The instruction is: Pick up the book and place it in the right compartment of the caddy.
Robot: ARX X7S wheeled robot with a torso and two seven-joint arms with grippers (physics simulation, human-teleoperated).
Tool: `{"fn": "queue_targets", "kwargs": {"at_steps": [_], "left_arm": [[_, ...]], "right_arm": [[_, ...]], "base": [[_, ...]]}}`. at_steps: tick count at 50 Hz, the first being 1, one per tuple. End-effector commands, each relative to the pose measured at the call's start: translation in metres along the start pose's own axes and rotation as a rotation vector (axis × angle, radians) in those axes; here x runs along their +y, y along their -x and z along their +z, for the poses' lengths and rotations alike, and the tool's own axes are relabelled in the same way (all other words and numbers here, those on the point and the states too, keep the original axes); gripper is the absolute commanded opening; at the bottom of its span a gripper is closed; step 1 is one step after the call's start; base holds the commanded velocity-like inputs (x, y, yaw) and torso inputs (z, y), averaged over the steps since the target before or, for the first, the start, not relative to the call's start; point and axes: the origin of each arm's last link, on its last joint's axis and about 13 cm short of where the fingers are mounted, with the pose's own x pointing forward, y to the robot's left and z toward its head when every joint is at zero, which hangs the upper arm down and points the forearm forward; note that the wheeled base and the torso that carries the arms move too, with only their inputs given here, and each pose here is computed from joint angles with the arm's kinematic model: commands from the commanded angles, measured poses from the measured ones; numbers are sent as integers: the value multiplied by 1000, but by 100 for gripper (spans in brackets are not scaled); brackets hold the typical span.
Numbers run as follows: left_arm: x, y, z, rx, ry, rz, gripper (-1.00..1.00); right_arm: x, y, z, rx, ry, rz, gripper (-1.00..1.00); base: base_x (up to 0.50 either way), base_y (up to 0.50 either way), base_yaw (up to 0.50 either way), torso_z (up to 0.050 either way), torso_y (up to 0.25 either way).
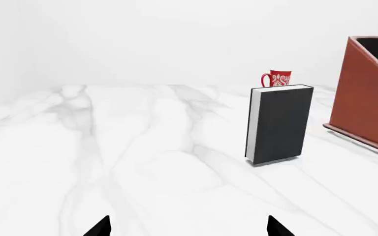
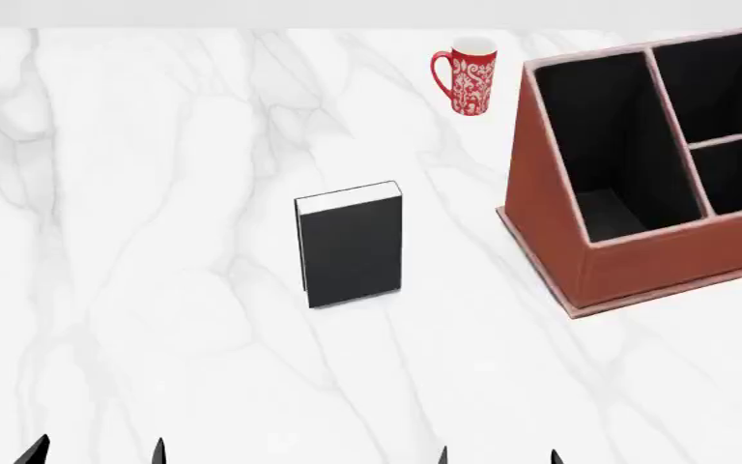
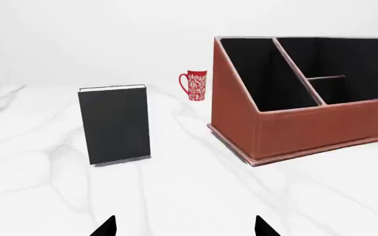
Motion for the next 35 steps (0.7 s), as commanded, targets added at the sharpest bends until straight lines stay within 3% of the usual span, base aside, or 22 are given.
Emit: {"fn": "queue_targets", "kwargs": {"at_steps": [1, 19, 35], "left_arm": [[0, 0, -2, 5, -3, 2, 100], [0, -1, -5, 27, 9, -2, 100], [1, -2, -8, 30, 9, 5, 100]], "right_arm": [[0, 0, 0, -3, 9, -2, 100], [2, 1, -3, 16, 36, 1, 100], [2, 2, -4, 20, 37, 13, 100]], "base": [[0, 0, 0, 0, 0], [0, 0, 0, 0, 0], [16, -500, 0, 0, 0]]}}
